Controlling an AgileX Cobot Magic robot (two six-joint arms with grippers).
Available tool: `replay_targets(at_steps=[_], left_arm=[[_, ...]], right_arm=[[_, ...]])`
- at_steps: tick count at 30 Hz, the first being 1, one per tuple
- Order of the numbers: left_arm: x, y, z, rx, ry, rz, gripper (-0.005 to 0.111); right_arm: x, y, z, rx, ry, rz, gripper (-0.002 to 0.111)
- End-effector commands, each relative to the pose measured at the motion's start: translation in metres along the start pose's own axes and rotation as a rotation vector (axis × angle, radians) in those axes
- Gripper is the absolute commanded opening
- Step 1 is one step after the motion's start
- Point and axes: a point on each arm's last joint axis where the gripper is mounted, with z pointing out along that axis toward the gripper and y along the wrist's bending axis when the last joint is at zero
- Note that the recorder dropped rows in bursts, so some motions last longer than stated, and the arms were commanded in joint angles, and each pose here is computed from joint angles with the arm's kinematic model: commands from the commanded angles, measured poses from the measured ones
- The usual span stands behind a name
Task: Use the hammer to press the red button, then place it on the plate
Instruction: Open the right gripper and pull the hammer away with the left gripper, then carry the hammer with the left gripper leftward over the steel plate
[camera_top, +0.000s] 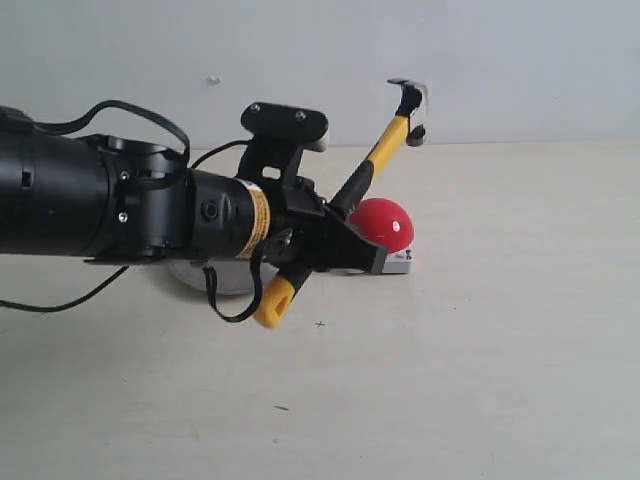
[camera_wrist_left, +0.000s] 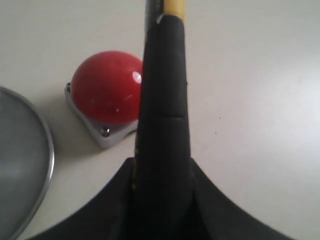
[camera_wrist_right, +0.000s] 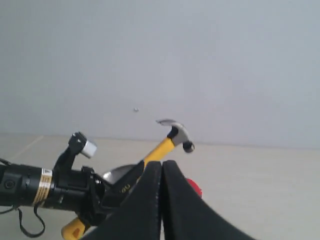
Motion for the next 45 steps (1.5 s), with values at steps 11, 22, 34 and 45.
replay_targets(at_steps=[11, 22, 34, 45], left_arm=[[0.002, -0.009, -0.040, 0.074, -0.050, 0.001, 0.000], [0.014, -0.008, -0.039, 0.081, -0.018, -0.007, 0.000], [0.022, -0.005, -0.038, 0.062, 0.010, -0.008, 0.000], [0.019, 0.001, -0.038, -0.001, 0.015, -0.012, 0.000]], right_arm=[[0.057, -0.008, -0.008, -0.090, -0.247, 0.029, 0.000], [0.123, -0.027, 0.027, -0.029, -0.234, 0.002, 0.000], [0.149, -0.031, 0.034, -0.013, -0.109, -0.002, 0.000], [0.161, -0.031, 0.035, -0.010, 0.023, 0.017, 0.000]])
